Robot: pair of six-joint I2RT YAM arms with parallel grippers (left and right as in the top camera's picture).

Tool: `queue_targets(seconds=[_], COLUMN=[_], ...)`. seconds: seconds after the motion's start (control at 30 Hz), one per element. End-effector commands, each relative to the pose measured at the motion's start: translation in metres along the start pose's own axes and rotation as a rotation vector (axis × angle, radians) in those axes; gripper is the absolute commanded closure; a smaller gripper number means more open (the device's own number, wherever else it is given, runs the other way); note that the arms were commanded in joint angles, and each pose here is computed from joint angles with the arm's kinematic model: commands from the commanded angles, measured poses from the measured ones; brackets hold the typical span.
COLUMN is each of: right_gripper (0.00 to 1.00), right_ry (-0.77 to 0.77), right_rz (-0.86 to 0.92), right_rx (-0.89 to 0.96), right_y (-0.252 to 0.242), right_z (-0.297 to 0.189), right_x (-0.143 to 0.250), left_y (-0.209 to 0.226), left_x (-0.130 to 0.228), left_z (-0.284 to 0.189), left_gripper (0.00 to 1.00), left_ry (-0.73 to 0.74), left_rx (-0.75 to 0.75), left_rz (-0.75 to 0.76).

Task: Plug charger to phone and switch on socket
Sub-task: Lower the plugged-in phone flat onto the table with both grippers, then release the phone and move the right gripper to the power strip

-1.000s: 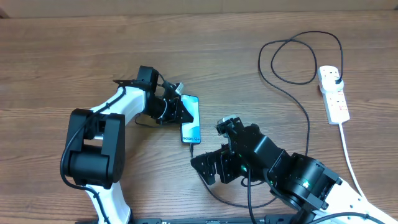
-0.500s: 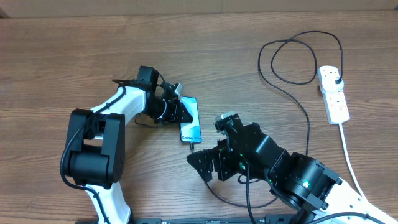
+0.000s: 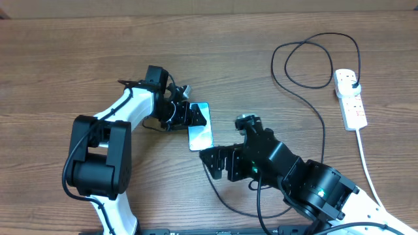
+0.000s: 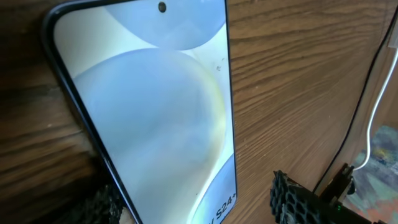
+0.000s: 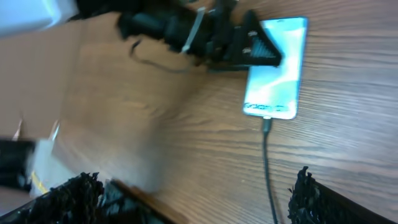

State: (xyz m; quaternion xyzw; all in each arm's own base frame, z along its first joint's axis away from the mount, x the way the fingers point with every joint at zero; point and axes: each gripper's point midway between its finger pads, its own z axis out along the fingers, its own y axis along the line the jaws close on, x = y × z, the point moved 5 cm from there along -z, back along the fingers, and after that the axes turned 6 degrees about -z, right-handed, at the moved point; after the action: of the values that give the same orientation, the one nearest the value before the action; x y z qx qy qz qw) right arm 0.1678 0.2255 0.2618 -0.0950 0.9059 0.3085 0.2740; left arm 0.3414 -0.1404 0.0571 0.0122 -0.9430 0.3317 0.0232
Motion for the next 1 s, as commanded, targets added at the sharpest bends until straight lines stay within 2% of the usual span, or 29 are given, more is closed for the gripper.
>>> queue_targets(seconds=[0.0, 0.23, 0.3, 0.43, 0.5, 0.63, 0.73, 0.83, 0.97], right_gripper=[0.0, 0.0, 0.0, 0.0, 0.14, 0.63, 0.84, 0.96, 0.96], right_ry=[-0.093, -0.128, -0.131, -0.118, -0.114, -0.112, -0.109, -0.125, -0.18], right_rz=[0.119, 0.248, 0.287, 0.43, 0.5, 0.6, 0.665, 0.733, 0.8], right_rx=[0.087, 0.197, 0.242, 0.349, 0.402, 0.494, 0.524, 0.559, 0.63], right_y=[-0.008, -0.032, -0.046, -0.084, -0.104, -0.145, -0.171, -0.194, -0.223], right_z=[-0.006, -0.009, -0.011, -0.019, -0.026, -0.043, -0.057, -0.073, -0.095], right_x=[-0.015, -0.019, -0.022, -0.025, -0.026, -0.029, -0.03, -0.03, -0.031], left_y=[0.026, 0.032, 0.031, 0.024, 0.015, -0.008, -0.032, -0.057, -0.084], left_x=[0.002, -0.003, -0.006, -0.017, -0.025, -0.042, -0.045, -0.035, -0.003], left_z=[0.006, 0.004, 0.004, -0.004, -0.017, -0.062, -0.106, -0.149, -0.205], left_gripper=[0.19, 0.14, 0.0, 0.0, 0.0, 0.0, 0.0, 0.0, 0.0], left_ry=[-0.004, -0.033, -0.05, -0.082, -0.108, -0.214, -0.326, -0.446, -0.601], left_rx=[-0.164, -0.21, -0.206, -0.198, -0.193, -0.223, -0.257, -0.276, -0.316], left_rz=[-0.031, -0.019, -0.008, 0.006, 0.031, 0.066, 0.097, 0.129, 0.164])
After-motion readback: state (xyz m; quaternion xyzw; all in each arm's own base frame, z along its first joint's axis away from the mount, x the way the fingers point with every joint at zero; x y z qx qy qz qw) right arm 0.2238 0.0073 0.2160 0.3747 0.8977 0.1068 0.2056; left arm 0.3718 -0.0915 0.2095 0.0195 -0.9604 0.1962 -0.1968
